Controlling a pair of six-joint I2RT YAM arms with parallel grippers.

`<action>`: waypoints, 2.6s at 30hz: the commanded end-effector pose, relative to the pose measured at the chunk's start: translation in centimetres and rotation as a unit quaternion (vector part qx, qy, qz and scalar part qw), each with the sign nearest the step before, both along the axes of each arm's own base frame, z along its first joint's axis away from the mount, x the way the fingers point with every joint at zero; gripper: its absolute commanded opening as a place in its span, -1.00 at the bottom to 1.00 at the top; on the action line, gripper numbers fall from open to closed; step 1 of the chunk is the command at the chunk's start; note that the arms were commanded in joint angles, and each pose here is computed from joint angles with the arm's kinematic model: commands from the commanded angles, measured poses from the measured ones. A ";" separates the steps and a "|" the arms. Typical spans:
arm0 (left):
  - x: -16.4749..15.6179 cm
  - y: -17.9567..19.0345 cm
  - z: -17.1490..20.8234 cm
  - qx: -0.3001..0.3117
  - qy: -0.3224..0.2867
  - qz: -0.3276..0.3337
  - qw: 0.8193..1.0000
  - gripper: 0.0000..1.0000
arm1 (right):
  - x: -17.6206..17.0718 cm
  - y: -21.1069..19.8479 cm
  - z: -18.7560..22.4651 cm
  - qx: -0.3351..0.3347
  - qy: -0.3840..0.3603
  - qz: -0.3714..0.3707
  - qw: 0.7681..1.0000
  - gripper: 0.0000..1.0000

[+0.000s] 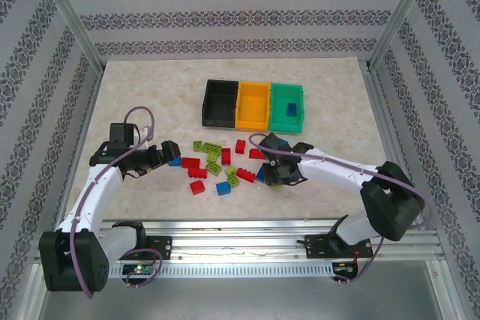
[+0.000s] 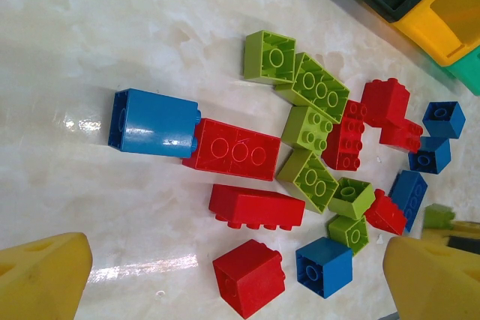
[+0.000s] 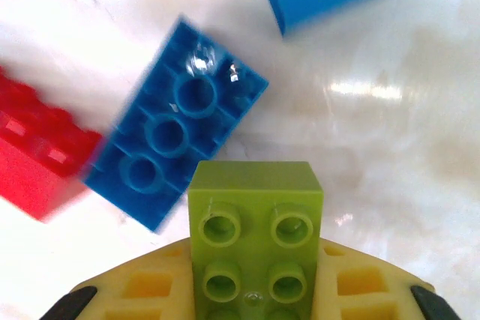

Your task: Sort the legos into containers by color

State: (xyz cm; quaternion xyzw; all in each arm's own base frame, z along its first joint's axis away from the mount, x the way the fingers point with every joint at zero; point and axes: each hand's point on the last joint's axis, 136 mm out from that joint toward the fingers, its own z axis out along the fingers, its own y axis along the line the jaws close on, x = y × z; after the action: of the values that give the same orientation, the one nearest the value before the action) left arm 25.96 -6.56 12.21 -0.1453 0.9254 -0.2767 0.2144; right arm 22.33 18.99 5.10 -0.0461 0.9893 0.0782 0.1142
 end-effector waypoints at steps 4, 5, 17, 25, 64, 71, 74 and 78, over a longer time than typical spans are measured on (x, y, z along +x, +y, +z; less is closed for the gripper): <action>-0.3 0.2 0.2 0.010 -0.001 0.002 1.000 0.99 | 7.4 1.8 5.9 0.077 -0.062 0.014 0.995 -0.55; -0.4 0.2 0.0 0.011 0.001 0.003 1.000 0.99 | 9.1 2.0 6.7 0.083 -0.071 0.014 0.994 -0.54; -0.4 1.0 1.5 0.037 -0.043 0.019 0.998 0.99 | 24.0 4.4 8.4 0.045 -0.112 0.002 0.993 0.02; -0.3 0.7 1.2 0.031 -0.035 0.011 0.999 0.99 | 18.4 5.4 7.3 0.052 -0.101 0.069 0.991 0.38; -0.4 0.6 1.2 0.024 -0.036 0.015 0.999 0.99 | 2.4 9.0 -0.5 0.019 0.003 0.304 0.953 -0.48; -0.4 0.6 1.2 0.024 -0.036 0.015 0.999 0.99 | 8.6 10.9 7.6 0.096 -0.101 0.249 0.958 -0.53; -0.4 0.6 1.2 0.025 -0.036 0.016 0.999 0.99 | 11.7 12.4 10.5 0.125 -0.137 0.218 0.958 -0.53; -0.4 0.7 1.1 0.025 -0.034 0.016 0.999 0.99 | 16.1 14.4 12.4 0.137 -0.167 0.174 0.961 -0.50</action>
State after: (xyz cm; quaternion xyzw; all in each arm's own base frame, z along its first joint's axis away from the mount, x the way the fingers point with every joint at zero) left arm 25.89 -5.55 13.46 -0.1487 0.9218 -0.2505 0.2559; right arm 36.18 31.69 17.08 -0.2464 0.9114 0.2103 0.2539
